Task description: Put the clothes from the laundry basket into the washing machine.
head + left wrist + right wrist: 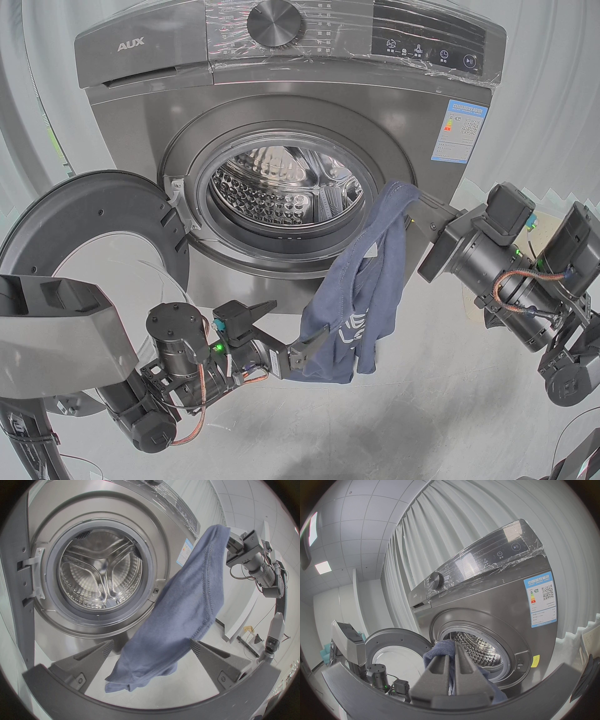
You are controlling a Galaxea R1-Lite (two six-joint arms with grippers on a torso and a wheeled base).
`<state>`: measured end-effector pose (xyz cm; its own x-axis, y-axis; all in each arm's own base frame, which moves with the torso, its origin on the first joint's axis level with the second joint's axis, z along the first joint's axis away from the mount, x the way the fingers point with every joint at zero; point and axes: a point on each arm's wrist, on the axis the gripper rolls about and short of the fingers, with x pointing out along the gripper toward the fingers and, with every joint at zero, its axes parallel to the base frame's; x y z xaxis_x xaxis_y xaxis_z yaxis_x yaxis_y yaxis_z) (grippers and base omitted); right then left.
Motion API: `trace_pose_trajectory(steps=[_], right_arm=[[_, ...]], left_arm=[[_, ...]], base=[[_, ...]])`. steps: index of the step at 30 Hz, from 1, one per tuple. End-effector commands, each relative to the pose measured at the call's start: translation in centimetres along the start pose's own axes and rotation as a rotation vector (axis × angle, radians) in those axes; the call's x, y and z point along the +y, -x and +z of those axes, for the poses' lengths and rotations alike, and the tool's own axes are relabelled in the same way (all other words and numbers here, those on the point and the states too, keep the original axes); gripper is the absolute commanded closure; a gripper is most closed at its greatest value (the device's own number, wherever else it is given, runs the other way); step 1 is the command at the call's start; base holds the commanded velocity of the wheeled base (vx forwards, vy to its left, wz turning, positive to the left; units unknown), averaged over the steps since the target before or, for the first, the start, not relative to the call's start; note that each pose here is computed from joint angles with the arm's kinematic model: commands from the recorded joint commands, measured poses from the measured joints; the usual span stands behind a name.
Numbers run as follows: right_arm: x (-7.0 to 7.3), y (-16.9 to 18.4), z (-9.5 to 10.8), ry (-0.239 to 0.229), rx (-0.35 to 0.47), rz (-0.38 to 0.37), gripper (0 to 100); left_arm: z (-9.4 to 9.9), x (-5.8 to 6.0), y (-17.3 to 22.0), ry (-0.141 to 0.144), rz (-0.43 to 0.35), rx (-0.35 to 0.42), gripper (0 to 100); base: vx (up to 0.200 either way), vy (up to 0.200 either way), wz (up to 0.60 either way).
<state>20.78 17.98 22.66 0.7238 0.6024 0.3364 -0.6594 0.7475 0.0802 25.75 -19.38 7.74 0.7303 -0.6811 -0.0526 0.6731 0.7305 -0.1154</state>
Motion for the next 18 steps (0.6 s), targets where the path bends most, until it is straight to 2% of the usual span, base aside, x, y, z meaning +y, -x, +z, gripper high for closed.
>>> trace_pose_trajectory(steps=[1,10,18], right_arm=[[0.0,-0.1,0.0,0.001,-0.001,-0.003,100],[-0.1,-0.2,-0.1,0.0,0.001,-0.006,100],[-0.1,-0.2,-0.2,0.0,0.004,-0.005,100]], left_arm=[[-0.2,-0.8,0.0,0.0,-0.03,0.007,0],[0.9,-2.9,0.3,-0.007,-0.106,-0.026,0],[0.6,-2.7,-2.3,-0.012,-0.096,-0.062,0]], base=[[0.0,0.0,0.0],[0.0,0.0,0.0],[0.0,0.0,0.0]])
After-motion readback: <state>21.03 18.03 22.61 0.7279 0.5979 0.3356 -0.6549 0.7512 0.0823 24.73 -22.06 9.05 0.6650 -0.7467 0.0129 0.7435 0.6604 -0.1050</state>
